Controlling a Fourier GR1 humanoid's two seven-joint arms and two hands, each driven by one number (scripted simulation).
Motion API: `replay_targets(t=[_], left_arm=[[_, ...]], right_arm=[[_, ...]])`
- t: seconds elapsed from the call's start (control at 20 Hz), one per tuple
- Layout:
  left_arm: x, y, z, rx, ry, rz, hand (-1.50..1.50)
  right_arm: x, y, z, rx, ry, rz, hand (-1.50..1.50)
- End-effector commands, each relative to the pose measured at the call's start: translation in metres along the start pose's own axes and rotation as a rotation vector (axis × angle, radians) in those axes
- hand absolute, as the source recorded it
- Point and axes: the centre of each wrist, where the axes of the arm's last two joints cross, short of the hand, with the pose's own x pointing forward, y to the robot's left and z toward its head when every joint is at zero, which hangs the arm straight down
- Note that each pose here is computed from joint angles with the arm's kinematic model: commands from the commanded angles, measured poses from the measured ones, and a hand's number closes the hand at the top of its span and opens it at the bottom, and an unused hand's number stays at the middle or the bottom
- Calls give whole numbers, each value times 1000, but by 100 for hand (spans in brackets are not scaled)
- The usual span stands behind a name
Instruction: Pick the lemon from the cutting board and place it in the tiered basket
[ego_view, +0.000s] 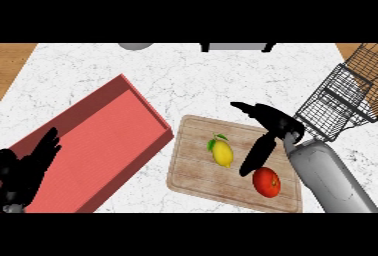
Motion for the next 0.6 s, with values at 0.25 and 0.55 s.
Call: replay_targets(t=[0.25,0.55], left_arm=[[11,-4,-2,-7,-16,8,0],[14,-6,-2,6,-6,0,0]], right_arm=[[-34,-9,-15,80,9,-38,-150],[-42,8,15,68,-16,-38,-150]])
